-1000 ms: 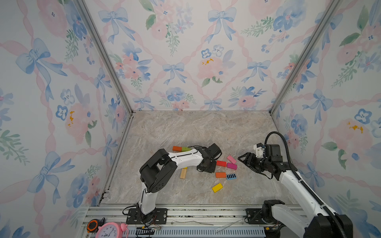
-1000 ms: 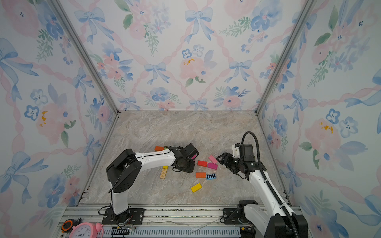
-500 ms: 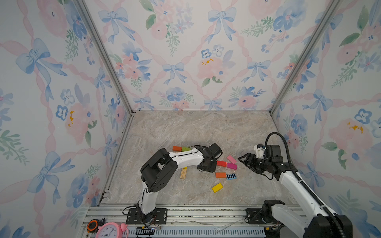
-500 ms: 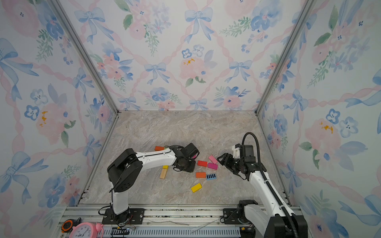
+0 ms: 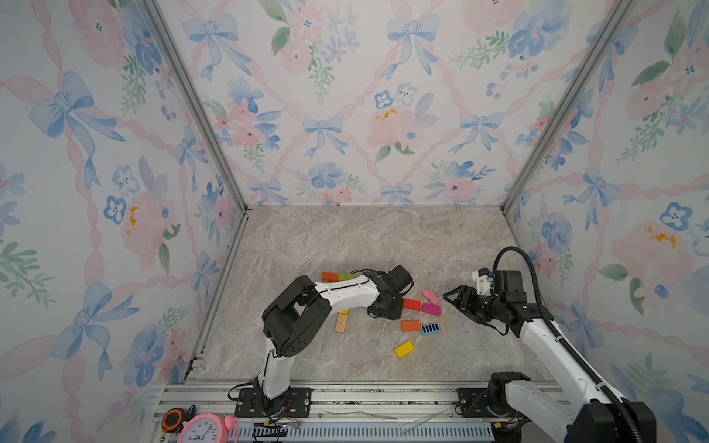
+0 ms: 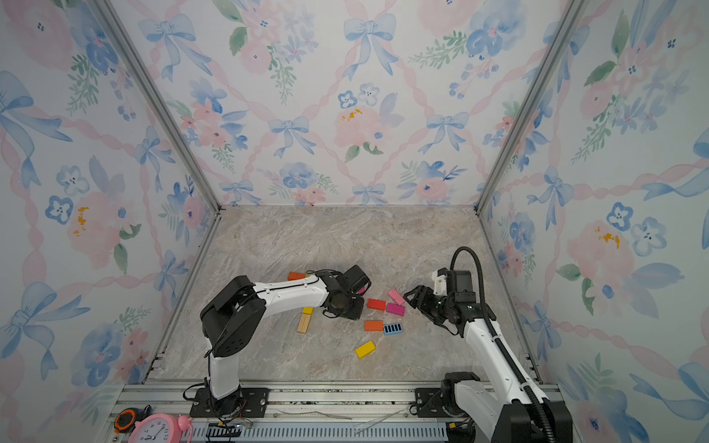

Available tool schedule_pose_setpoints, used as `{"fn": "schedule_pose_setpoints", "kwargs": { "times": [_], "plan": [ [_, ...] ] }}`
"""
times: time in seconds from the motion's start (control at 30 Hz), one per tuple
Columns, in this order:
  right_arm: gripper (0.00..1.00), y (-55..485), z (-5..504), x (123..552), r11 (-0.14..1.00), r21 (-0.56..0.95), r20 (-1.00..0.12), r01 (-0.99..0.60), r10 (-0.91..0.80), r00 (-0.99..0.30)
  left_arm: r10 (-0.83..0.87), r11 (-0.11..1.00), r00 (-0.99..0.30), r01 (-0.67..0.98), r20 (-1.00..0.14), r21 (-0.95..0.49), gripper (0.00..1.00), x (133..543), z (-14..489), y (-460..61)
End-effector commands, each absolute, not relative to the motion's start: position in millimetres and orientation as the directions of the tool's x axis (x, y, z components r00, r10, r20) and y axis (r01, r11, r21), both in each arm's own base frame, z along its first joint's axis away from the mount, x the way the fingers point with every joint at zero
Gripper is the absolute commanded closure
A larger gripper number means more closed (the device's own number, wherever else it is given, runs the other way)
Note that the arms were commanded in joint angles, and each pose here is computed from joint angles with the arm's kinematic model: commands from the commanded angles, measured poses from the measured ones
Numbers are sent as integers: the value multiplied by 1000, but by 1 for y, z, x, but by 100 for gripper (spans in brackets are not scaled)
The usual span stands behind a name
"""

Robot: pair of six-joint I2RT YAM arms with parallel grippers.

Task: Assemble the number 7 with building blocks
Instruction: Assemble the building block at the center of the board.

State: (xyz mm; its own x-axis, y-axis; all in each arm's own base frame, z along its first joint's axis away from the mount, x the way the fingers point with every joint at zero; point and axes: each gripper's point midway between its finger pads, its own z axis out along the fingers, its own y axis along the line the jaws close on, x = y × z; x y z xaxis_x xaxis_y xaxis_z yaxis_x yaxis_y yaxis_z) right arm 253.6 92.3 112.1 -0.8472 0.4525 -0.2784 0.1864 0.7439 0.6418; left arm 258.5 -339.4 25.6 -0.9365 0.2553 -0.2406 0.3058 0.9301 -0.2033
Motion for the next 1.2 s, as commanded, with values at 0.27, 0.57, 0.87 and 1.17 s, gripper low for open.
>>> {"fn": "schedule_pose_setpoints", "kwargs": {
  "times": [0.27, 0.57, 0.87, 1.17],
  "plan": [
    [30, 92, 110, 249, 743, 645, -277, 180, 447, -851, 251, 938, -943, 293, -219, -186, 55, 257, 21, -336],
    [28, 91, 120, 245, 744, 646, -291, 171, 447, -846, 239, 937, -936, 292, -257, -192, 34, 258, 39, -331],
    [27, 90, 130, 240, 740, 651, -300, 171, 457, -838, 230, 932, -916, 305, -329, -196, 32, 257, 68, -320],
    [27, 92, 129, 235, 730, 661, -294, 172, 463, -836, 345, 922, -895, 379, -283, -74, 30, 260, 33, -330]
  ]
}}
